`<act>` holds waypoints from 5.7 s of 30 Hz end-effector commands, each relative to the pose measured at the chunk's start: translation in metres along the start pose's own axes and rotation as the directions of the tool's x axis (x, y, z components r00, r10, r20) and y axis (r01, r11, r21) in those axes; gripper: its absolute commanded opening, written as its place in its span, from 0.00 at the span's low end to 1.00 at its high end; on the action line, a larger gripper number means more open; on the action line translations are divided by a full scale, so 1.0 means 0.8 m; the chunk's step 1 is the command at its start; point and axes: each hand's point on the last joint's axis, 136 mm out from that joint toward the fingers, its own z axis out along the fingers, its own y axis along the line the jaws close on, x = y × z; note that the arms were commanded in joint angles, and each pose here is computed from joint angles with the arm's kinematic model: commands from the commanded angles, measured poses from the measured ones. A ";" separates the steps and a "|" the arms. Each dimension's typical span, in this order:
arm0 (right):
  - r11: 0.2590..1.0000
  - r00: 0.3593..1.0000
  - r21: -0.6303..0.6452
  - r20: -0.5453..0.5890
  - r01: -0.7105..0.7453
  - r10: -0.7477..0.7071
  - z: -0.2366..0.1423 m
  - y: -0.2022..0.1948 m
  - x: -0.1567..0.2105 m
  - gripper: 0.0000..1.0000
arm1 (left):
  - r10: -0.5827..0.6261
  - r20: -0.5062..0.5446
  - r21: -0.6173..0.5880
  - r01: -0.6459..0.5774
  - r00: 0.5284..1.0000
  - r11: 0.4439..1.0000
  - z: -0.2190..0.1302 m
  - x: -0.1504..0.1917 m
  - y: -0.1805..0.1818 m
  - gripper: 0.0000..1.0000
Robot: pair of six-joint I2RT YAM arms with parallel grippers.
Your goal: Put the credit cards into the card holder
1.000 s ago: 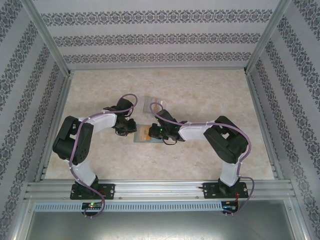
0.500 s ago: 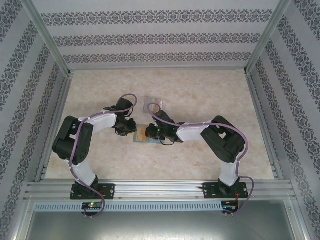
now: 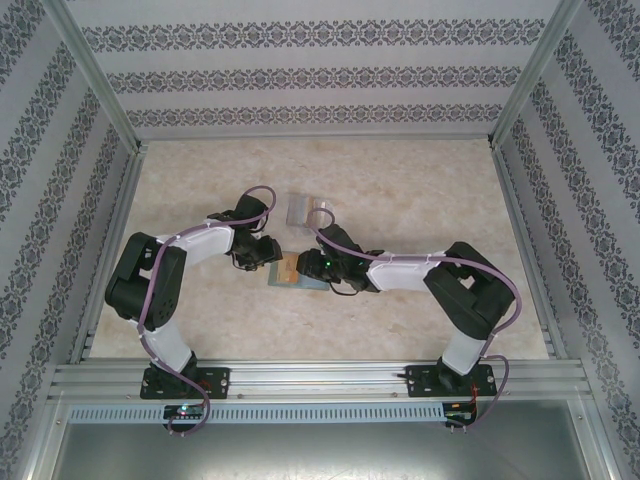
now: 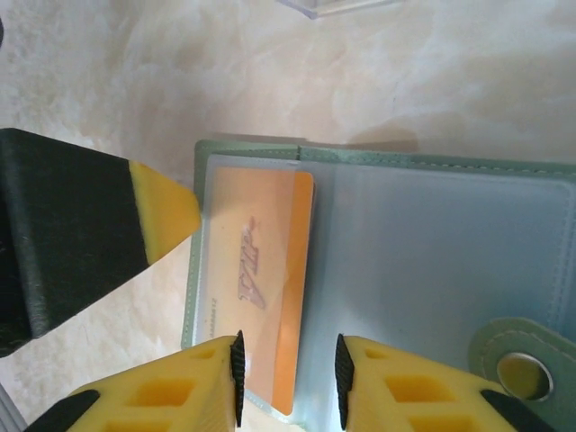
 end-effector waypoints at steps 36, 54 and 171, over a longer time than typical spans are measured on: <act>0.982 0.910 0.188 0.405 0.007 -0.084 -0.137 -0.078 -0.099 0.62 | 0.213 -0.170 -0.332 -0.259 0.962 0.907 0.004 0.058 -0.026 0.96; 0.975 0.934 0.221 0.347 0.008 -0.087 -0.131 -0.090 -0.092 0.62 | 0.253 -0.213 -0.326 -0.313 0.944 0.892 0.012 0.060 -0.025 0.62; 1.000 0.986 -0.008 -0.165 0.027 -0.028 0.014 0.059 -0.003 0.43 | -0.128 0.081 0.087 0.121 0.988 0.989 -0.068 0.010 0.051 0.90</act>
